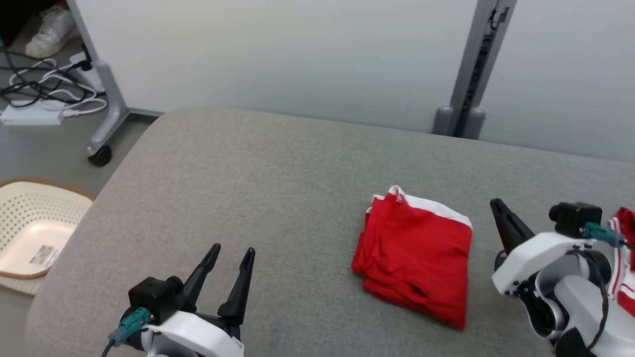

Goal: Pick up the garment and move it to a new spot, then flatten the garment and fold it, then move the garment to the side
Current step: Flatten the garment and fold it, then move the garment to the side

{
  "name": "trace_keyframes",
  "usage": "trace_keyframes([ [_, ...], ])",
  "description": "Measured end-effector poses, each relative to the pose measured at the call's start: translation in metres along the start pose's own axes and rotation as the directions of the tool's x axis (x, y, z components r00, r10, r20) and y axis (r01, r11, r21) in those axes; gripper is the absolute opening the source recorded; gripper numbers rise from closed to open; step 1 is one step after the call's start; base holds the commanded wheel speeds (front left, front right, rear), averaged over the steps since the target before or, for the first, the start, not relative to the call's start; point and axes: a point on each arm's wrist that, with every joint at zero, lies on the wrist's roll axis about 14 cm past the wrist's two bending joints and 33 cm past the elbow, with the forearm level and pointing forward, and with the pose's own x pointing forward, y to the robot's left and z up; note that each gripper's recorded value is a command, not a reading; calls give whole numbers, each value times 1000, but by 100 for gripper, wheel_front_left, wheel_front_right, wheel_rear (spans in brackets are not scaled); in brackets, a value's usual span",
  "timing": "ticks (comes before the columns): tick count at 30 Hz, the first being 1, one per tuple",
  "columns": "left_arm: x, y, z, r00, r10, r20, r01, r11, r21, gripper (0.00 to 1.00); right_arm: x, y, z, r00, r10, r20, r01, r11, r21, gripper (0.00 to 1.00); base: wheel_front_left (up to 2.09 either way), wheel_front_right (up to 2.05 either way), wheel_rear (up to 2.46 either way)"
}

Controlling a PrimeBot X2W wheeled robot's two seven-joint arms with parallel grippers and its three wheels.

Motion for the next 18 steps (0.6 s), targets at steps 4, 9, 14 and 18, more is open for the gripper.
trace_keyframes([
  [4, 3, -8, 4, 1000, -26, 12, 26, 1000, 3, 100, -21, -12, -3, 999, -48, 17, 48, 999, 20, 62, 0, 0, 0],
  [9, 3, -16, 3, 999, -54, 5, 54, 999, 4, 100, -41, -18, -12, 995, -93, 26, 92, 994, 55, 100, 0, 0, 0],
  [14, 3, -16, 3, 998, -57, 3, 57, 998, 12, 100, -43, -20, -17, 994, -111, 21, 109, 991, 81, 100, 0, 0, 0],
  [18, 0, -13, 4, 999, -45, 5, 45, 999, 22, 100, -40, -18, -33, 991, -133, -16, 134, 980, 149, 100, 0, 0, 0],
])
